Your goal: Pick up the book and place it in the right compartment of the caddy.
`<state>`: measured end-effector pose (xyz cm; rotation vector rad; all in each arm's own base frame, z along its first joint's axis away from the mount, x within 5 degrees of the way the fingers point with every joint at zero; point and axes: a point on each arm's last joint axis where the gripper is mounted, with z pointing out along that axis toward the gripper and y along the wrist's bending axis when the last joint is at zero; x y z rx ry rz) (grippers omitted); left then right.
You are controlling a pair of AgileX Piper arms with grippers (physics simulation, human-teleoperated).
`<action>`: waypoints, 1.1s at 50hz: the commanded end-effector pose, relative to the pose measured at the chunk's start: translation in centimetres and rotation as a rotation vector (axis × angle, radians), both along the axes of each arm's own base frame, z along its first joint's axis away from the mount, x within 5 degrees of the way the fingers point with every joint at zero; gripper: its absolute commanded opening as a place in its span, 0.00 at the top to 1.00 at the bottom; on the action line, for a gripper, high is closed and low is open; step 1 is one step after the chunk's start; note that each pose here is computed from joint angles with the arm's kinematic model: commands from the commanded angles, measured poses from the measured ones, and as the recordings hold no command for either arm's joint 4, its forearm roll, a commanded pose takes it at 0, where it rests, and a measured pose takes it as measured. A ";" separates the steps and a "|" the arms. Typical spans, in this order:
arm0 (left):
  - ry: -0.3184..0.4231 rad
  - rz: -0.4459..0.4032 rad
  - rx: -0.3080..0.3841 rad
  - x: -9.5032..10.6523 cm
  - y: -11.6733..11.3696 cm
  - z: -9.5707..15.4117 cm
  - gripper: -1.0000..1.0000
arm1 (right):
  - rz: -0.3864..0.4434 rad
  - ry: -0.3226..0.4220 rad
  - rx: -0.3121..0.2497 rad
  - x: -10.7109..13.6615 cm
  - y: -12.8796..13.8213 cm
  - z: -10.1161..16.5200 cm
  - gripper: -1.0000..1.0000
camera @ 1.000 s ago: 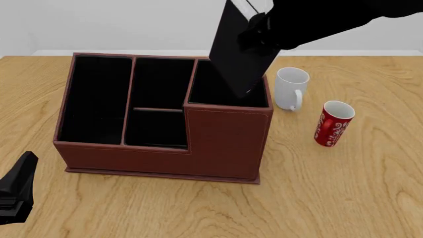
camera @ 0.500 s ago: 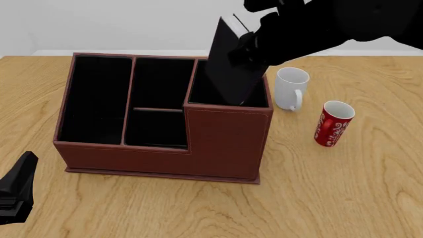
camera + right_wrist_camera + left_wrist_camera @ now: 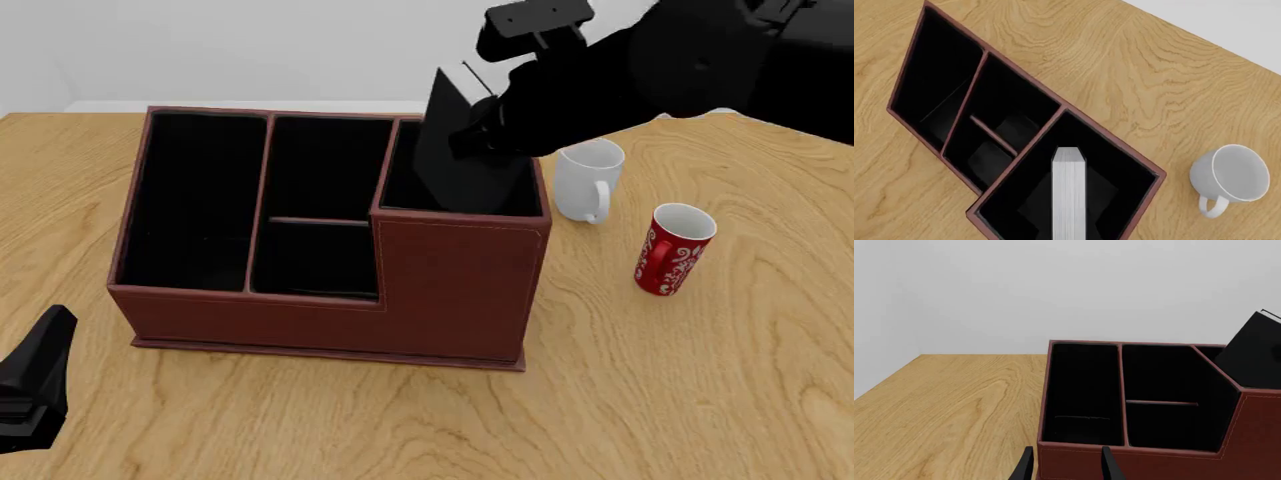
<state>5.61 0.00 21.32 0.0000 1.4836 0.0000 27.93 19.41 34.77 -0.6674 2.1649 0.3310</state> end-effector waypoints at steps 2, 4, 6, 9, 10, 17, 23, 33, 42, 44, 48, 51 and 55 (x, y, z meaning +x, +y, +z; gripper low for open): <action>0.000 0.000 0.000 0.0 0.0 0.0 0.00 | -0.021 0.013 0.009 0.7 0.1 -1.0 1.00; 0.000 0.000 0.000 0.0 0.0 0.0 0.00 | -0.024 0.018 0.000 1.0 0.0 -1.5 1.00; 0.000 0.000 0.000 0.0 0.0 0.0 0.00 | -0.029 0.019 0.002 1.1 0.0 -1.6 1.00; 0.000 0.000 0.000 0.0 0.0 0.0 0.00 | -0.033 0.025 0.004 1.3 0.0 -2.0 1.00; 0.000 0.000 0.000 0.0 0.0 0.0 0.00 | -0.030 0.026 -0.003 1.3 0.1 -2.2 1.00; 0.000 0.000 0.000 0.0 0.0 0.0 0.00 | -0.049 0.037 0.000 1.8 -0.1 -2.8 1.00; 0.000 0.000 0.000 0.0 0.0 0.0 0.00 | -0.043 0.042 -0.025 2.4 -0.2 -3.7 1.00; 0.000 0.000 0.000 0.0 0.0 0.0 0.00 | -0.042 0.041 -0.018 2.4 0.1 -3.7 0.00; 0.000 0.000 0.000 0.0 0.0 0.0 0.00 | -0.032 0.033 -0.023 2.1 0.0 -3.3 0.00; 0.000 0.000 0.000 0.0 0.0 0.0 0.00 | -0.033 0.030 -0.018 1.9 0.0 -2.9 0.00; 0.000 0.000 0.000 0.0 0.0 0.0 0.00 | -0.031 0.003 -0.030 1.9 -0.8 -1.9 0.00; 0.000 0.000 0.000 0.0 0.0 0.0 0.00 | -0.029 -0.013 -0.020 1.2 -1.2 -1.3 0.00; 0.000 0.000 0.000 0.0 0.0 0.0 0.00 | -0.023 -0.044 -0.018 0.3 -2.0 -0.3 0.00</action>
